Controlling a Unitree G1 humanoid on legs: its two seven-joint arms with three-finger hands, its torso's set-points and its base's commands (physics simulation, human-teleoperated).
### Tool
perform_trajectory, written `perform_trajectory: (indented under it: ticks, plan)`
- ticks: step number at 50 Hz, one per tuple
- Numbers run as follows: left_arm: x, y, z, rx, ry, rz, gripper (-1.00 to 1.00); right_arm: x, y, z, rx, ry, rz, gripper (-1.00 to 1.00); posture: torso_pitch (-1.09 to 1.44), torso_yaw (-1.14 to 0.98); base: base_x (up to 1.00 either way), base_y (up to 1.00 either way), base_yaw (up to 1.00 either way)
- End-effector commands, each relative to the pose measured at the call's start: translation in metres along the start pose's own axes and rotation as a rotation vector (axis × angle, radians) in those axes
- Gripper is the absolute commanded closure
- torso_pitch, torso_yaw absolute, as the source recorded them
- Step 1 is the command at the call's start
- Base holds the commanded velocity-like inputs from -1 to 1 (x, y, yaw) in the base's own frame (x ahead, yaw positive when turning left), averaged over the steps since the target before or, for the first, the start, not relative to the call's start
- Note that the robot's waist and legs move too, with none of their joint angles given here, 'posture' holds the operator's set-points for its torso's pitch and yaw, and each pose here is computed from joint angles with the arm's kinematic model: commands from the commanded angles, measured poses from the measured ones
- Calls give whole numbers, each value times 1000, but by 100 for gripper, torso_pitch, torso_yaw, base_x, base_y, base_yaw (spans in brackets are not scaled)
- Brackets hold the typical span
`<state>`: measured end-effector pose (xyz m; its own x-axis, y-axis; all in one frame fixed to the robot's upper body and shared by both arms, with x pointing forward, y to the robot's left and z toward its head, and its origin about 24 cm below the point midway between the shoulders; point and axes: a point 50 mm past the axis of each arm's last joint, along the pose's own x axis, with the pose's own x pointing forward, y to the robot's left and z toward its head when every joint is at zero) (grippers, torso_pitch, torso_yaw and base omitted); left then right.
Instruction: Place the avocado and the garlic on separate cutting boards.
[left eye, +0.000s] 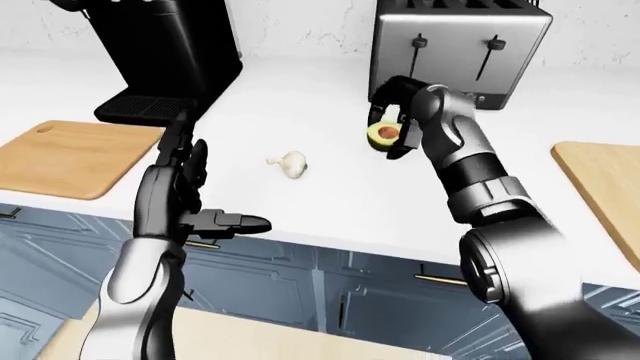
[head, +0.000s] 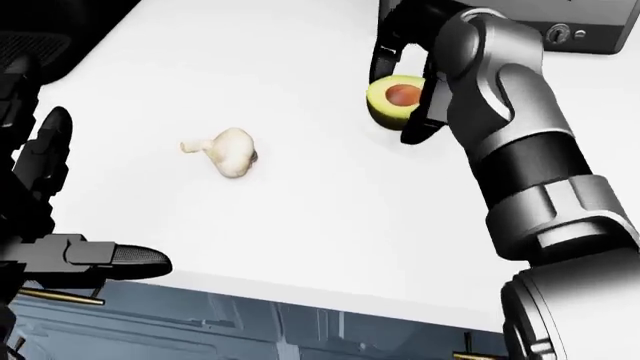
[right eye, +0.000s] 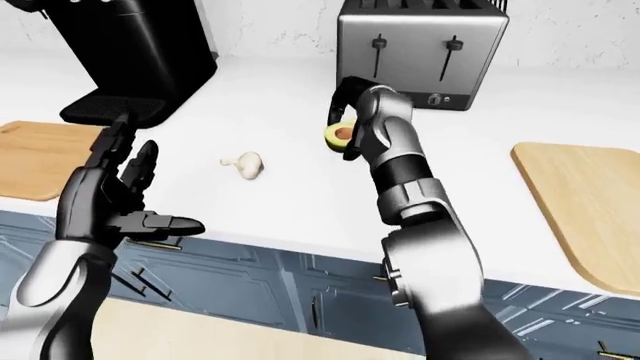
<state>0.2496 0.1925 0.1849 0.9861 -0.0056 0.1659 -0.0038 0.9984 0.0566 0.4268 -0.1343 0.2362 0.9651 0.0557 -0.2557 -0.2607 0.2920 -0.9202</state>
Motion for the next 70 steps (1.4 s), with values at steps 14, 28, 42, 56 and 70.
perform_trajectory:
  ticks: [14,28,42,56,70]
  plan:
    - [32,-38,66,169,-148,-84,-100,-88,-66,22,134,-199,-211,100,0,0,0,0,0]
    - [52,-63,71,480,-114,-186,-100,-86,-62,23,142,-214,-203,100,0,0,0,0,0]
    - [50,-69,57,531,-81,-214,-53,-87,-62,21,147,-203,-202,100,0,0,0,0,0]
    - [55,-72,36,582,-40,-237,-37,-84,-59,18,150,-196,-194,100,0,0,0,0,0]
    - [76,-72,16,570,18,-243,-33,-80,-58,14,151,-184,-194,100,0,0,0,0,0]
